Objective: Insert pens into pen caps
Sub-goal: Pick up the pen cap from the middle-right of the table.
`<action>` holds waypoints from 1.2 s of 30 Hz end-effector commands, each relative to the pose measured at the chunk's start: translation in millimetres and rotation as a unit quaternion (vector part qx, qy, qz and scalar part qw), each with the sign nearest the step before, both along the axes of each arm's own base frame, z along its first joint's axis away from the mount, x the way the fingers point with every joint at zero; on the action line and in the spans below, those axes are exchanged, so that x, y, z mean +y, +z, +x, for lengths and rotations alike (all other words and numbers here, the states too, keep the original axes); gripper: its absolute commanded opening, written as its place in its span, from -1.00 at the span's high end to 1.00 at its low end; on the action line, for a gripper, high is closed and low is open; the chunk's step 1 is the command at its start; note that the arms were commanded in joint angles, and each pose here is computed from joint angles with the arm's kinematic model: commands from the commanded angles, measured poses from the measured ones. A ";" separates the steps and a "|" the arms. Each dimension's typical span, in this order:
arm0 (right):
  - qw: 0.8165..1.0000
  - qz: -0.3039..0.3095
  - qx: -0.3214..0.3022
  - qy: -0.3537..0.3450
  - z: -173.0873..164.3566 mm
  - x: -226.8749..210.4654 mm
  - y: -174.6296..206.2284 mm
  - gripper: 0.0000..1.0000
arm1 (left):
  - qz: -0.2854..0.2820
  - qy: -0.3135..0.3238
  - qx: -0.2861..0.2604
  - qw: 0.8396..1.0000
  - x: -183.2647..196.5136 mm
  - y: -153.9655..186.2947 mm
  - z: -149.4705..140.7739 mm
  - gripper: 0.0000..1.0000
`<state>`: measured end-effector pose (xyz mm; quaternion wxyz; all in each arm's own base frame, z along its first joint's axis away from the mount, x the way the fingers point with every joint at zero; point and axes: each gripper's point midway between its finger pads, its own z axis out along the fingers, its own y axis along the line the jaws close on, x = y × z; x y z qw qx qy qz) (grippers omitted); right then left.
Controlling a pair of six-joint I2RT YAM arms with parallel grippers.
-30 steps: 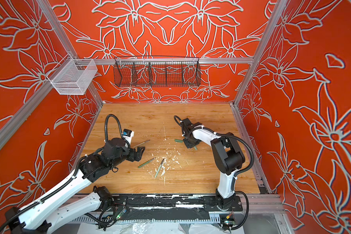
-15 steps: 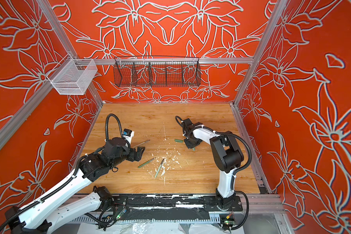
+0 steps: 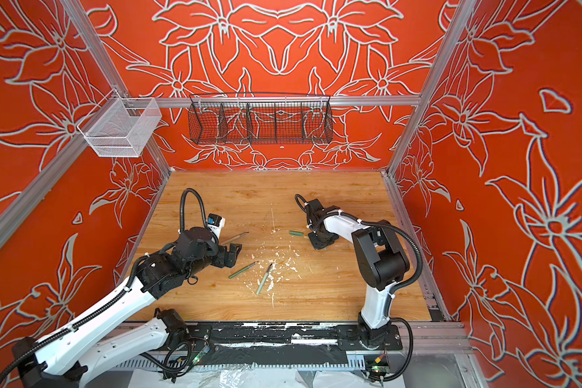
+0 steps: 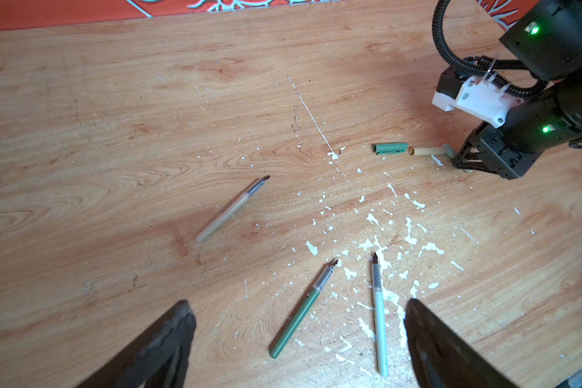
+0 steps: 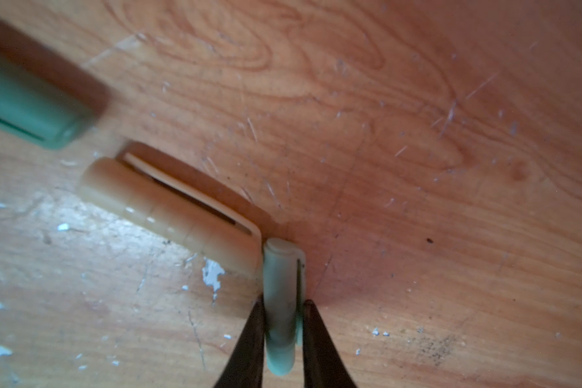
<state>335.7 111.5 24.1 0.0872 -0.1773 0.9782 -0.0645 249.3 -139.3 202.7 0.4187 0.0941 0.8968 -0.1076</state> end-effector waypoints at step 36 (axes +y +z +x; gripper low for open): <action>1.000 -0.011 0.006 -0.005 0.8 -4.8 1.2 0.68 | -0.015 -0.004 0.014 1.000 -2.4 0.5 -7.0 -0.94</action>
